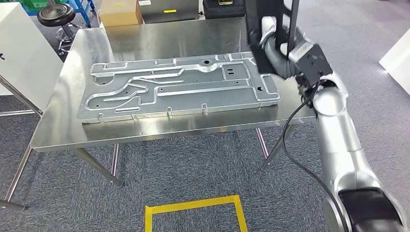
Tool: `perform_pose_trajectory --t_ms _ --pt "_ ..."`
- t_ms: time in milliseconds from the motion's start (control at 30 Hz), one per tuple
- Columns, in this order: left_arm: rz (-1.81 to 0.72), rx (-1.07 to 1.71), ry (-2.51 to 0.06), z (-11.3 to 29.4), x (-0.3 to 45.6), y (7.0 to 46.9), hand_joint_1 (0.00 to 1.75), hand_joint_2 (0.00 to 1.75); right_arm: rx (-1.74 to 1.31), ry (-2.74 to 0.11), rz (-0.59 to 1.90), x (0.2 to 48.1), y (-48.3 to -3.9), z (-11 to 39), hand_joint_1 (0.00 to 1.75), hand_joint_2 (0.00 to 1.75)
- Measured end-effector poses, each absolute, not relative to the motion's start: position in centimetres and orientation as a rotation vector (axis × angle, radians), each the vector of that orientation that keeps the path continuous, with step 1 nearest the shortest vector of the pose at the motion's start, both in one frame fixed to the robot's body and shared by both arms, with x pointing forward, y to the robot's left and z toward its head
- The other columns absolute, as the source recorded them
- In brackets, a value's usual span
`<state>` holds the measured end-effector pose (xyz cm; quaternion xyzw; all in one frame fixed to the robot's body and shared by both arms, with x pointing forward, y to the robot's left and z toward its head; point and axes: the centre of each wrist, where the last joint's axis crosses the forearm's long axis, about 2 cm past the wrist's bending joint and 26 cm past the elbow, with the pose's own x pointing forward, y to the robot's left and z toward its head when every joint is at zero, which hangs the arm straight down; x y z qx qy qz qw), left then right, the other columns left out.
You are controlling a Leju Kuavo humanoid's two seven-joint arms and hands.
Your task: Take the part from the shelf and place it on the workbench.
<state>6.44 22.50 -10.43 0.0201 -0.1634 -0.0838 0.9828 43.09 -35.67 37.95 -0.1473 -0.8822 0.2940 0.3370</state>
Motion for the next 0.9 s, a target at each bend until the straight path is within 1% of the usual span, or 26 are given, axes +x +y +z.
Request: perform_pose_trajectory --t_ms 167,267,333,467,567,767,900 --pt "-0.165 0.013 -0.352 -10.5 6.3 22.5 0.0 1.75 -0.816 -2.193 0.908 45.9 -37.9 43.4 1.75 1.75" --pt "-0.178 0.004 -0.364 -10.4 6.4 22.4 0.0 1.75 -1.142 -2.07 1.021 47.3 -37.5 45.6 1.75 1.75" --pt "-0.188 -0.001 -0.37 -10.4 6.5 22.4 0.0 1.75 -1.266 -1.978 1.098 48.2 -36.8 45.6 1.75 1.75" --pt "-0.199 -0.009 -0.391 -10.3 7.2 22.3 0.0 1.75 -1.383 -1.782 1.246 49.9 -34.3 43.3 1.75 1.75" --pt "-0.201 -0.01 -0.399 -10.2 7.6 22.2 0.0 1.75 -1.414 -1.639 1.368 50.7 -32.2 39.5 1.75 1.75" --pt "-0.19 -0.012 -0.406 -10.1 7.9 22.0 0.0 1.75 -1.349 -1.478 1.512 51.0 -29.7 34.5 1.75 1.75" --pt "-0.177 -0.007 -0.404 -10.2 7.7 22.1 0.0 1.75 -1.246 -1.403 1.558 50.0 -28.2 29.0 1.75 1.75"
